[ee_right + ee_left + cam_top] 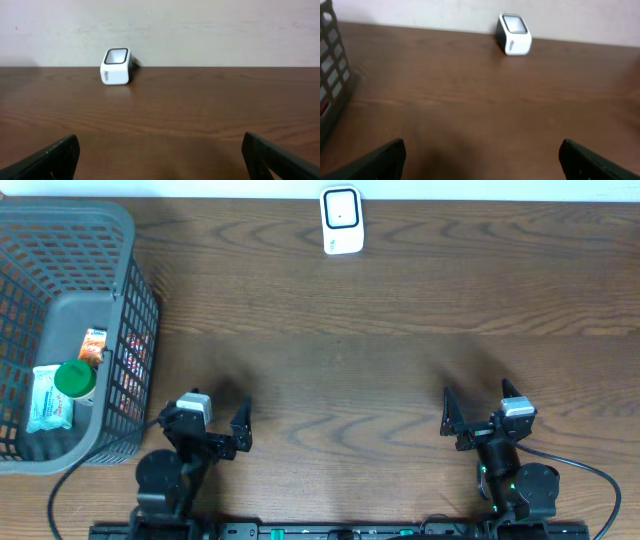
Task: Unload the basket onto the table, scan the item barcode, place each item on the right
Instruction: 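Reach the left gripper into the basket and grasp the green-lidded bottle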
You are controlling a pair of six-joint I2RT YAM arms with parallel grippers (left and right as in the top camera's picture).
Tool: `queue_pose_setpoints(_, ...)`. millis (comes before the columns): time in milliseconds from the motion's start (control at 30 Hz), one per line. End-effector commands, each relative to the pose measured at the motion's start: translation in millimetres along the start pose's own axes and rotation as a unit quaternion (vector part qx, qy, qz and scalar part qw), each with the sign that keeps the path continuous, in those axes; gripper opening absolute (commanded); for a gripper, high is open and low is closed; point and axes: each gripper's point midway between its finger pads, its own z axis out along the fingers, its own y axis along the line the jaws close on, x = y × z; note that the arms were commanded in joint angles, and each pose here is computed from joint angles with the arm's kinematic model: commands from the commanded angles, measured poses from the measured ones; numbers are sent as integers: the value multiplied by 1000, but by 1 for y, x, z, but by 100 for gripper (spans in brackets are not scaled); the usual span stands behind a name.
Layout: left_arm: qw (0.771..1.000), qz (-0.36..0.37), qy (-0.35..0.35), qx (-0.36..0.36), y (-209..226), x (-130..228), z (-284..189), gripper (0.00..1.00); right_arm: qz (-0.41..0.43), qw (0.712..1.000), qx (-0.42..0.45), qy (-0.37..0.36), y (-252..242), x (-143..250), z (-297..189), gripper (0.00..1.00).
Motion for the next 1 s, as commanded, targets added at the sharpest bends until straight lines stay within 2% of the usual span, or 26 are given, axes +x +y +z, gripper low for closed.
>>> queue_pose_setpoints(0, 1000, 1, -4, 24, -18, -50, -14, 98, -5, 1000, -1, 0, 1, 1, 0, 99)
queue_pose_setpoints(100, 999, -12, 21, 20, -24, -83, -19, 98, -5, 1000, -1, 0, 1, 1, 0, 99)
queue_pose_setpoints(167, 995, -18, 71, 63, -46, -108, -30, 98, -5, 1000, -1, 0, 1, 1, 0, 99)
queue_pose_setpoints(233, 988, -32, 113, 99, -61, -109, -36, 98, -5, 1000, -1, 0, 1, 1, 0, 99)
queue_pose_setpoints(333, 980, -50, 168, 94, -60, -93, -34, 98, -5, 1000, -1, 0, 1, 1, 0, 99)
queue_pose_setpoints(467, 977, -47, 176, 113, -67, -98, -32, 98, -5, 1000, -1, 0, 1, 1, 0, 99)
queue_pose_setpoints(667, 980, -34, 165, 108, -71, -143, -35, 98, -5, 1000, -1, 0, 1, 1, 0, 99)
queue_pose_setpoints(833, 984, -33, 171, 24, -49, -188, -27, 98, -5, 1000, -1, 0, 1, 1, 0, 99)
queue_pose_setpoints(967, 977, -76, 157, -120, -4, -232, -21, 98, -5, 1000, -1, 0, 1, 1, 0, 99)
